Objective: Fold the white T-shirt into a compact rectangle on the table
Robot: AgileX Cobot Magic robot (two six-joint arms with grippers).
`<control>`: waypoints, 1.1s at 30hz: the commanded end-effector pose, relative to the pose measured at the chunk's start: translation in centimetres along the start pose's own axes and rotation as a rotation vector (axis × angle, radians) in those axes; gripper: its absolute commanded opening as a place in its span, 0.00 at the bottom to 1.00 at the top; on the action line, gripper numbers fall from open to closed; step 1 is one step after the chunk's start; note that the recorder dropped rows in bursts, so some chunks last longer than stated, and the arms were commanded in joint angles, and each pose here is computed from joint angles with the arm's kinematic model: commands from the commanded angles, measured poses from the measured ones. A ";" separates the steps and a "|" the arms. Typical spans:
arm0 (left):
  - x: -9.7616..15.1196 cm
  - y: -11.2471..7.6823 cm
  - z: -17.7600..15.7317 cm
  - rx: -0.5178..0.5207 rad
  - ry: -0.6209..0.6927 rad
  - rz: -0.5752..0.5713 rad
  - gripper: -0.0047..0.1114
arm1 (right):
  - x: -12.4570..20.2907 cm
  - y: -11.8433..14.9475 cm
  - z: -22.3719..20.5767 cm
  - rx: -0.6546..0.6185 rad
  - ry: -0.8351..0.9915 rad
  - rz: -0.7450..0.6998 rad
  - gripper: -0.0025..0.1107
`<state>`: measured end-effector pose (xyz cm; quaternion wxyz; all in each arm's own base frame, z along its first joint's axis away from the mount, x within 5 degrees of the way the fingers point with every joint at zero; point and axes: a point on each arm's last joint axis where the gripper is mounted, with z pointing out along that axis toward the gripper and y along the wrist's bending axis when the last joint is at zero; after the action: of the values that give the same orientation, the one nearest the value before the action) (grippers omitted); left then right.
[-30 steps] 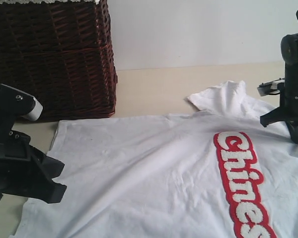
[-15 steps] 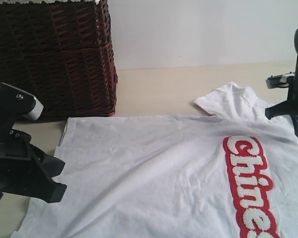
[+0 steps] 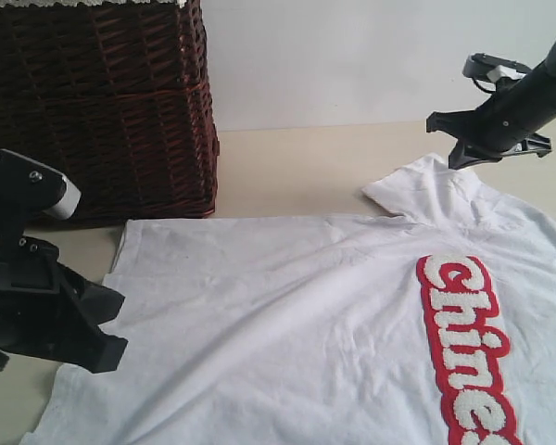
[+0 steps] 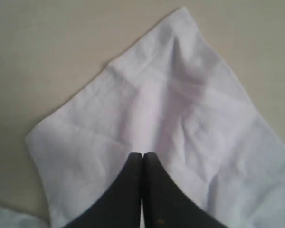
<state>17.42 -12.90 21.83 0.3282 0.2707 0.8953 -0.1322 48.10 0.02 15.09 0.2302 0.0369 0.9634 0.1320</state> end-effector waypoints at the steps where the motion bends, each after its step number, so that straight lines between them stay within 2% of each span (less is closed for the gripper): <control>1: -0.2 -0.2 0.2 0.005 -0.032 0.002 0.04 | -0.2 0.6 3.0 0.065 0.041 -0.035 0.02; 6: -0.1 -0.2 0.2 0.005 -0.026 0.003 0.04 | -1.6 0.4 5.1 0.226 0.113 -0.070 0.02; 17: -0.2 -0.2 0.2 0.005 -0.028 0.008 0.04 | -4.4 1.2 6.0 0.172 0.051 -0.046 0.02; 22: -0.7 -0.1 0.2 -0.001 -0.092 0.012 0.04 | -4.9 2.1 4.6 0.162 0.099 -0.140 0.02; 24: -1.2 0.0 0.6 -0.006 -0.102 0.017 0.04 | -5.2 3.2 3.3 0.100 0.115 -0.174 0.02; 28: -1.8 1.0 3.5 -0.028 0.041 -0.002 0.04 | -5.9 4.9 -0.3 0.009 0.110 -0.195 0.02; 33: -1.5 2.4 9.8 -0.042 0.280 -0.034 0.04 | -6.5 6.7 -4.2 -0.012 0.087 -0.233 0.02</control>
<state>23.03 -15.02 17.85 0.2556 0.2714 0.9233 -0.0929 52.60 4.23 20.76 0.1845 -0.0674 0.9744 0.1092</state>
